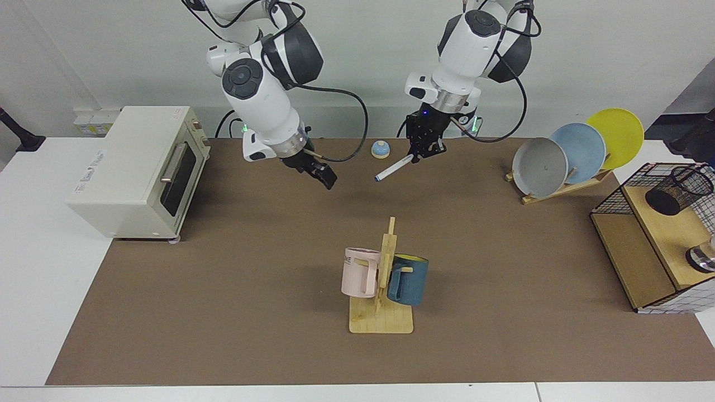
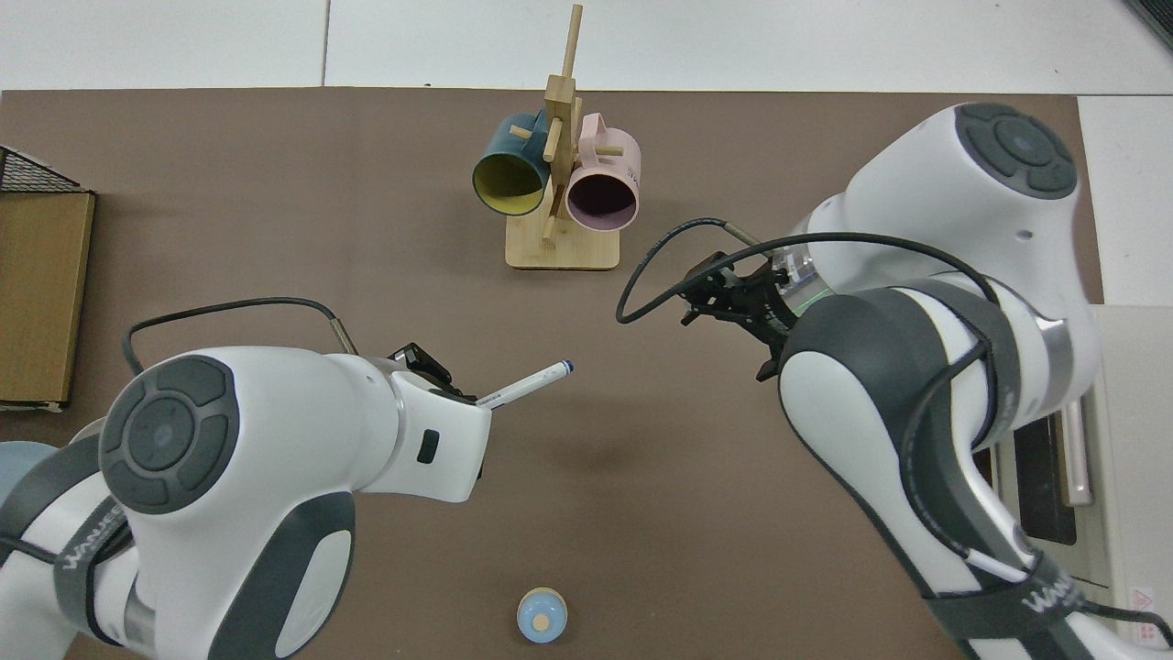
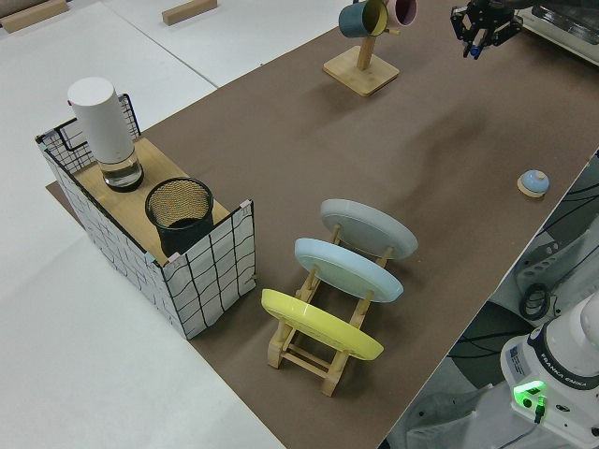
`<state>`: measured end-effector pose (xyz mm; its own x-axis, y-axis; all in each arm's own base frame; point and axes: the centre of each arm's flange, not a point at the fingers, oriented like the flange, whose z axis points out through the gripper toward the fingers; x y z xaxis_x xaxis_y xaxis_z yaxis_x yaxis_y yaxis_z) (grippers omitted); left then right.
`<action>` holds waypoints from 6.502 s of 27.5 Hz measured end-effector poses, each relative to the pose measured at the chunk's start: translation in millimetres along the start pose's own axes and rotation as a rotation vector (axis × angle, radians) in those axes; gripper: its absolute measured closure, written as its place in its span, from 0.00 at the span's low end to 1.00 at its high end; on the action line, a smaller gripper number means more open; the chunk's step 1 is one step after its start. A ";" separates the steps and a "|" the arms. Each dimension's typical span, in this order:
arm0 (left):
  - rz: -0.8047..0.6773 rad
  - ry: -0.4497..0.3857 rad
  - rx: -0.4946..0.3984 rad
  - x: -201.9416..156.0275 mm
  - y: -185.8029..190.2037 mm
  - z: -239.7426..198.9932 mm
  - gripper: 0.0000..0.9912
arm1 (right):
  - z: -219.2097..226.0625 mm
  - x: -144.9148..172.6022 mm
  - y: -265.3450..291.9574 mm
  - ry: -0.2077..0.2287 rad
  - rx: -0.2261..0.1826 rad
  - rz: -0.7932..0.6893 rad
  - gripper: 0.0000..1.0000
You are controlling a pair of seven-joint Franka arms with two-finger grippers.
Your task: Put markers into pen holder
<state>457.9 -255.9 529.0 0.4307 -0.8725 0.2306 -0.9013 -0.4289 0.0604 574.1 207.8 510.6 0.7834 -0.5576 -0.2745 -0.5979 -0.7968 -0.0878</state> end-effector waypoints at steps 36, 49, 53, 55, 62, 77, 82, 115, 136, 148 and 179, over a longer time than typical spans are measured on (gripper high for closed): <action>-0.547 -0.216 0.106 -101.9 -87.0 -13.7 0.83 | -50.1 85.5 133.6 0.266 -0.169 -0.697 0.00; -0.843 -0.204 0.146 -138.2 -115.6 -24.1 0.83 | -85.4 75.7 147.6 0.205 -0.197 -0.719 0.00; -0.901 -0.197 0.154 -162.0 -132.0 -30.9 0.83 | -87.0 79.2 152.1 0.205 -0.197 -0.718 0.00; -0.927 -0.192 0.158 -173.1 -139.4 -34.0 0.83 | -87.2 79.5 152.6 0.205 -0.197 -0.717 0.00; -0.932 -0.199 0.211 -195.7 -157.0 -42.7 0.83 | -87.0 79.2 152.1 0.205 -0.197 -0.718 0.00; -0.393 -0.476 0.415 -235.4 -205.2 -95.8 0.83 | -86.8 78.5 151.2 0.205 -0.197 -0.720 0.00; -0.187 -0.570 0.416 -261.2 -219.2 -119.4 0.83 | -86.8 78.5 151.2 0.205 -0.197 -0.720 0.00; 1.011 -1.001 0.324 -362.4 -289.4 -215.0 0.83 | -86.8 78.5 151.2 0.205 -0.197 -0.720 0.00; 1.027 -0.978 0.254 -405.4 -311.5 -186.9 0.83 | -86.6 78.2 150.8 0.205 -0.197 -0.721 0.00; 0.999 -0.907 0.264 -400.1 -312.2 -182.9 0.22 | -86.6 78.1 150.7 0.205 -0.197 -0.721 0.00; -0.554 -0.289 0.301 -210.5 -215.6 -140.2 0.00 | -86.6 78.1 150.8 0.205 -0.197 -0.721 0.00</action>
<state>555.1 53.0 603.6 0.8566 -0.5153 -0.0272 -0.5107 -0.8392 -0.1868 559.9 23.9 558.8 0.9947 0.0979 -0.0299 0.0979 -0.9952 -0.0003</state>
